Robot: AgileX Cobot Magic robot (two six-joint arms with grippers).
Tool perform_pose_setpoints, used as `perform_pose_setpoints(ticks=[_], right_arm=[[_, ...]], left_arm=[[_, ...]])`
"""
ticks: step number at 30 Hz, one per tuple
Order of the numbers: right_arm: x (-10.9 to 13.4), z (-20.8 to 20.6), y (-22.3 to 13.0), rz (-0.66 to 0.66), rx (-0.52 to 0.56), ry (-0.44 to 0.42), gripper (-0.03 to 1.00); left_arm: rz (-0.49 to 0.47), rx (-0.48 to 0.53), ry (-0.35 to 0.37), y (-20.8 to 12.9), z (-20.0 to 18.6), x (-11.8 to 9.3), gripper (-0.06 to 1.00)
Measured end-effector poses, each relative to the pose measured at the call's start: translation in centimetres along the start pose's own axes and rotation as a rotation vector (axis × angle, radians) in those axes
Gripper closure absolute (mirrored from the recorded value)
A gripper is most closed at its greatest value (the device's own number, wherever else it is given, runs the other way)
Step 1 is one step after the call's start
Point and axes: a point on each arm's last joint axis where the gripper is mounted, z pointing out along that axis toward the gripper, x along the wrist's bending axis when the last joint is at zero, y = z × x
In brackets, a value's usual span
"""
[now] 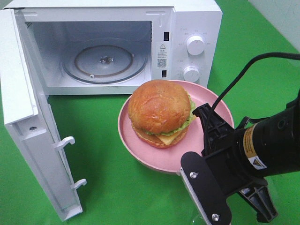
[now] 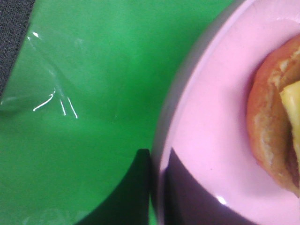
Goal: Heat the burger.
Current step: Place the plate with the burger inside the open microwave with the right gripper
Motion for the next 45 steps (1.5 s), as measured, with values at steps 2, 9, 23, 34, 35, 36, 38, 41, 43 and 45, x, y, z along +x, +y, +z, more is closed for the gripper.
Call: perform_pose_setpoints(ticks=[2, 9, 23, 34, 35, 36, 38, 41, 43, 45], right_arm=[[-0.3, 0.0, -0.2, -0.011, -0.007, 0.006, 0.94], [-1.2, -0.1, -1.3, -0.027, -0.024, 0.015, 0.94], [-1.4, 0.1, -2.8, -0.054, -0.091, 0.054, 0.94], [-1.4, 0.1, -2.9, -0.054, -0.086, 0.053, 0.94], [-1.5, 0.1, -2.9, -0.052, -0.081, 0.053, 0.94], [-1.8, 0.1, -3.0, -0.051, -0.072, 0.048, 0.94], [-2.3, 0.3, -3.0, -0.034, -0.059, 0.048, 0.94], [-3.4, 0.7, -2.9, -0.004, -0.041, 0.049, 0.94], [-3.8, 1.1, -2.9, 0.011, -0.034, 0.052, 0.94], [-4.2, 1.4, -2.8, 0.016, -0.030, 0.056, 0.94]], left_arm=[[0.000, 0.000, 0.000, 0.0, 0.0, 0.0, -0.03], [0.000, 0.000, 0.000, 0.0, 0.0, 0.0, -0.03], [0.000, 0.000, 0.000, 0.0, 0.0, 0.0, -0.03], [0.000, 0.000, 0.000, 0.0, 0.0, 0.0, -0.03], [0.000, 0.000, 0.000, 0.0, 0.0, 0.0, -0.03], [0.000, 0.000, 0.000, 0.0, 0.0, 0.0, -0.03], [0.000, 0.000, 0.000, 0.0, 0.0, 0.0, -0.03], [0.000, 0.000, 0.000, 0.0, 0.0, 0.0, -0.03], [0.000, 0.000, 0.000, 0.0, 0.0, 0.0, -0.03], [0.000, 0.000, 0.000, 0.0, 0.0, 0.0, -0.03]])
